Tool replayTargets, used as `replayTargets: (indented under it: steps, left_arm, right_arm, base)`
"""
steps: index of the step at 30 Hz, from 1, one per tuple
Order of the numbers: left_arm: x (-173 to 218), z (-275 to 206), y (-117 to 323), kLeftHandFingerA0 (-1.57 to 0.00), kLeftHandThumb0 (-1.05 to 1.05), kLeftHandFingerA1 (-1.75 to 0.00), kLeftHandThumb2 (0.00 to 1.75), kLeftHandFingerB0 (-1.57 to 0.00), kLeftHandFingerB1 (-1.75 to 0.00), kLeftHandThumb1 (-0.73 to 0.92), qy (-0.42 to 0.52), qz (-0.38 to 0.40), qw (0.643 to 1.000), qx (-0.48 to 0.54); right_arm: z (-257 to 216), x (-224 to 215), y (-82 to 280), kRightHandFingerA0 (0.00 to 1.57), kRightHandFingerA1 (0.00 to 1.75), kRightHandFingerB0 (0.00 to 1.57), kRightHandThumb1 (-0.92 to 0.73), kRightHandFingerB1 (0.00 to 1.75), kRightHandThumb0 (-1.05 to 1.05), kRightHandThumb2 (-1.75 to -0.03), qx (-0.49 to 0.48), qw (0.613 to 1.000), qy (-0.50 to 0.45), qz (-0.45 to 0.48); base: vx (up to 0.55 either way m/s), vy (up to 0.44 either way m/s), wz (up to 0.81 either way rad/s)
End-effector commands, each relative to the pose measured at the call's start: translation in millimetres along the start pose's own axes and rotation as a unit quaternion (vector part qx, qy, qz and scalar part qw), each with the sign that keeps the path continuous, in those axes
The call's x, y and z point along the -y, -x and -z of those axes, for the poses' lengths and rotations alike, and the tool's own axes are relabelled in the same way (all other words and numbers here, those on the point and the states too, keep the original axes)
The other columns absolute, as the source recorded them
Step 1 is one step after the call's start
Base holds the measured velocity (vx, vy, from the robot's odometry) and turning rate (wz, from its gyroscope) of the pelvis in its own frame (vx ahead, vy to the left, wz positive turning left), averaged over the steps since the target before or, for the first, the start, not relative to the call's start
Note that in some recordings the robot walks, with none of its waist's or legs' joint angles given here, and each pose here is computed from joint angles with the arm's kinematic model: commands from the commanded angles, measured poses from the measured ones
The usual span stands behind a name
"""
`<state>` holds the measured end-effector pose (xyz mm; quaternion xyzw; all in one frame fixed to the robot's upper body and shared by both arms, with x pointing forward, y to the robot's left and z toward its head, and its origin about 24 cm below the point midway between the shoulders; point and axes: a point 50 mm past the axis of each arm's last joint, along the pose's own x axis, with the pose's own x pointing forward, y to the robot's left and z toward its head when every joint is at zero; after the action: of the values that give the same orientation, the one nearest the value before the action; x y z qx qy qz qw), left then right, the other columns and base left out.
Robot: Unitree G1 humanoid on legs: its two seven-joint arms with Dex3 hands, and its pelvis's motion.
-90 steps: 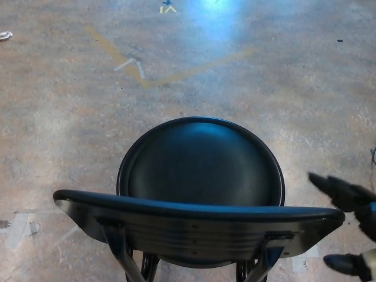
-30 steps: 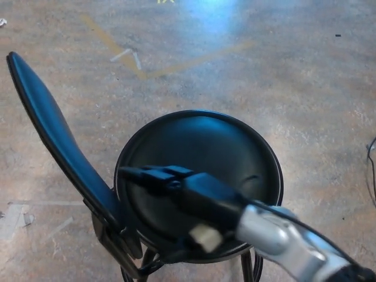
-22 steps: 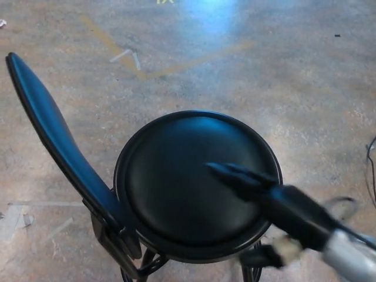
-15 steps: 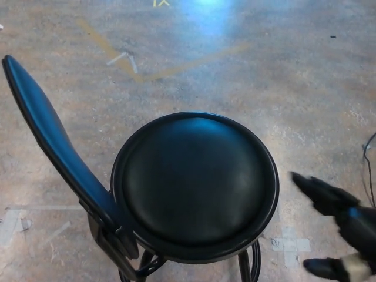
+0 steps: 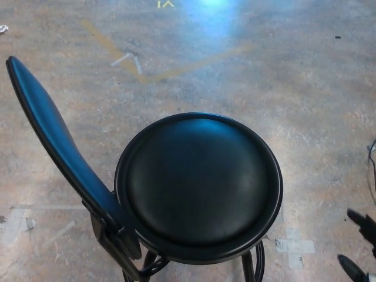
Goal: Use the right hand to rotate the back of the chair to its left.
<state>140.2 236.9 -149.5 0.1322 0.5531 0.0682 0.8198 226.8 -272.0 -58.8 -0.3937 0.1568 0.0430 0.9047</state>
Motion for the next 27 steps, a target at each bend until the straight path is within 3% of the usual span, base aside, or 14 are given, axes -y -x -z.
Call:
replayTargets:
  steps: [1,4,7,11,13,14,16,17,21,23,24,25,26,27]
  left_arm:
    - [4,10,1,-0.56,-0.54,-0.49,0.63,-0.54,-0.42,0.76,-0.003,0.007,1.0,-0.016]
    - [4,10,1,-0.57,-0.51,-0.51,0.62,-0.55,-0.44,0.75,0.004,0.001,1.0,-0.015]
    - [4,10,1,-0.58,-0.52,-0.51,0.63,-0.56,-0.43,0.77,0.0,0.004,1.0,-0.015]
    - [4,16,1,-0.59,-0.5,-0.53,0.64,-0.55,-0.43,0.79,-0.021,0.004,1.0,-0.016]
    - [3,15,1,-0.6,-0.5,-0.51,0.63,-0.56,-0.43,0.77,-0.02,0.001,1.0,-0.016]
    - [5,15,1,-0.59,-0.5,-0.52,0.62,-0.57,-0.44,0.73,-0.006,0.002,1.0,-0.016]
    - [4,15,1,-0.6,-0.49,-0.53,0.63,-0.55,-0.44,0.76,0.007,-0.002,1.0,-0.018]
    - [4,16,2,-0.61,-0.48,-0.53,0.64,-0.55,-0.44,0.79,0.015,-0.004,1.0,-0.019]
    - [3,17,2,-0.61,-0.5,-0.52,0.64,-0.55,-0.44,0.79,-0.003,-0.004,1.0,-0.022]
    - [2,17,2,-0.59,-0.49,-0.51,0.64,-0.54,-0.43,0.81,-0.011,-0.004,1.0,-0.02]
    - [2,19,2,-0.62,-0.48,-0.52,0.63,-0.55,-0.44,0.78,0.02,-0.005,1.0,-0.022]
    - [2,20,2,-0.62,-0.48,-0.52,0.63,-0.55,-0.44,0.78,0.033,-0.006,0.999,-0.023]
    - [2,17,2,-0.61,-0.49,-0.51,0.64,-0.54,-0.43,0.78,0.018,-0.003,1.0,-0.02]
    - [2,16,1,-0.6,-0.5,-0.51,0.64,-0.54,-0.43,0.78,0.012,-0.003,1.0,-0.018]
  right_arm:
    - [51,-38,23,0.0,1.05,0.0,-0.89,0.87,-1.05,-0.95,-0.268,0.96,-0.081,0.003]
    - [56,-54,33,0.0,1.21,0.0,-0.77,1.06,-1.05,-0.91,-0.301,0.945,-0.121,-0.027]
    - [60,-66,41,0.0,1.07,0.0,-0.73,0.95,-1.05,-0.96,-0.331,0.931,-0.146,-0.049]
    - [64,-78,50,0.0,1.07,0.0,-0.71,0.97,-1.05,-0.93,-0.356,0.917,-0.165,-0.068]
    - [64,-83,53,0.0,1.17,0.0,-0.66,1.05,-1.05,-0.99,-0.364,0.911,-0.179,-0.074]
    - [65,-87,57,0.12,0.96,0.13,-0.43,0.86,-1.05,-1.36,-0.371,0.905,-0.192,-0.078]
    - [66,-91,60,0.17,0.96,0.13,-0.36,0.86,-0.98,-1.35,-0.378,0.901,-0.195,-0.086]
    - [65,-94,62,0.12,1.0,0.0,-0.37,0.88,-1.05,-1.37,-0.381,0.894,-0.225,-0.073]
    - [66,-98,65,0.1,0.99,0.02,-0.34,0.88,-1.05,-1.35,-0.386,0.888,-0.24,-0.072]
    - [65,-97,65,0.15,1.04,0.0,-0.33,0.93,-1.05,-1.34,-0.384,0.885,-0.255,-0.065]
    - [65,-97,64,0.3,1.11,0.0,-0.3,0.94,-1.05,-1.32,-0.386,0.884,-0.254,-0.066]
    - [65,-97,64,0.3,1.11,0.0,-0.3,0.94,-1.05,-1.32,-0.386,0.884,-0.254,-0.067]
    - [65,-96,63,0.09,1.03,0.0,-0.32,0.96,-1.05,-1.31,-0.384,0.885,-0.255,-0.068]
    - [65,-96,63,0.02,1.01,0.0,-0.3,0.94,-1.05,-1.32,-0.381,0.886,-0.255,-0.068]
  base:
    - [0.0,0.0,0.0]
    - [0.0,0.0,0.0]
    - [0.0,0.0,0.0]
    - [0.0,0.0,0.0]
    - [0.0,0.0,0.0]
    - [0.0,0.0,0.0]
    - [0.0,0.0,0.0]
    - [0.0,0.0,0.0]
    - [0.0,0.0,0.0]
    - [0.0,0.0,0.0]
    - [0.0,0.0,0.0]
    - [0.0,0.0,0.0]
    - [0.0,0.0,0.0]
    - [0.0,0.0,0.0]
